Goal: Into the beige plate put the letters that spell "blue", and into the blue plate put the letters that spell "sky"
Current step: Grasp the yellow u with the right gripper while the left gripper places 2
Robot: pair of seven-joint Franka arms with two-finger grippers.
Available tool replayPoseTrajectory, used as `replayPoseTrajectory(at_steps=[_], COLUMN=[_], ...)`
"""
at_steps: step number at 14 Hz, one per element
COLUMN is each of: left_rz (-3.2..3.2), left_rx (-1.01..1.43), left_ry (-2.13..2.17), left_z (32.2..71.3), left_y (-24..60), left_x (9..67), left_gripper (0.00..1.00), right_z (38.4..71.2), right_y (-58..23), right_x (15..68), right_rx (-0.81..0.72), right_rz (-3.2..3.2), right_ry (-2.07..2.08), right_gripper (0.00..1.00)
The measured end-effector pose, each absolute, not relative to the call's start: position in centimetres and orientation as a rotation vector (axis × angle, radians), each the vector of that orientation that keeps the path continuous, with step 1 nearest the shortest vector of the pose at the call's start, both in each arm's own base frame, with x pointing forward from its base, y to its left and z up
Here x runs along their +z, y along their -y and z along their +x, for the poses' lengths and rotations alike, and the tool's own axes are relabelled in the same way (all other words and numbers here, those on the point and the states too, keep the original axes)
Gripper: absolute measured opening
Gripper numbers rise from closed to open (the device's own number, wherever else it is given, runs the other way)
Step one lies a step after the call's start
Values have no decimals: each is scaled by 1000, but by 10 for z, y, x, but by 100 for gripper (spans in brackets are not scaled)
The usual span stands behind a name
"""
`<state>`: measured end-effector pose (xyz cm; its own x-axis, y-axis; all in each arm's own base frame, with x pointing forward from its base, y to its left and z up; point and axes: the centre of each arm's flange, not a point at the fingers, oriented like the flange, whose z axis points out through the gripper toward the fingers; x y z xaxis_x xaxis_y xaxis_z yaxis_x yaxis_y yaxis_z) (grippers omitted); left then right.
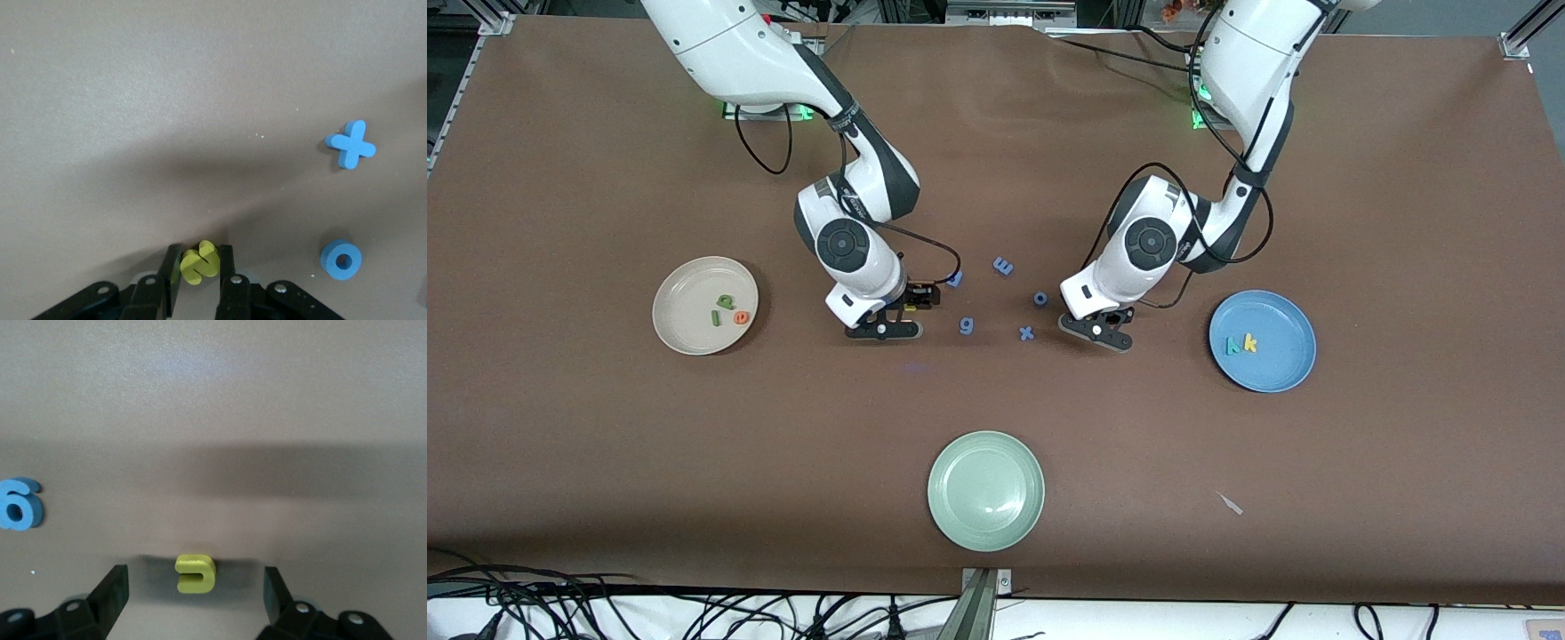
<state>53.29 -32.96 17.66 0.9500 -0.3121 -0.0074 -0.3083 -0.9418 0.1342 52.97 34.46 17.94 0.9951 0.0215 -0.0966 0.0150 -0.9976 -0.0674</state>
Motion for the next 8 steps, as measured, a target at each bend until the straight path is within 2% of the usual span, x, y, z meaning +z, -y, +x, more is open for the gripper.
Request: replayPoseTrajectory(at_steps=[3, 4, 5, 6, 7, 8], left_rz=[2971, 2967, 2964, 2960, 2953, 2946], left_rx=[44, 69, 71, 55, 30, 8], left_ry=[370, 374, 405, 442, 484, 519], left_z=[573, 588, 602, 611, 616, 616], left_y=[282, 252, 216, 178, 138, 103], left_x=[199, 211, 222, 232, 240, 245], left_gripper=[27, 27, 27, 27, 27, 27], right_z=[528, 528, 528, 529, 529, 529], right_y=[-347, -347, -347, -347, -347, -348], right_x=[174, 174, 175, 175, 176, 177], right_rx=[147, 146, 145, 143, 142, 140], right_rz=[-3070, -3070, -3070, -3070, -3070, -3070], right_ry=[37, 39, 40, 40, 40, 43], right_gripper=[62, 62, 55, 43, 43, 38])
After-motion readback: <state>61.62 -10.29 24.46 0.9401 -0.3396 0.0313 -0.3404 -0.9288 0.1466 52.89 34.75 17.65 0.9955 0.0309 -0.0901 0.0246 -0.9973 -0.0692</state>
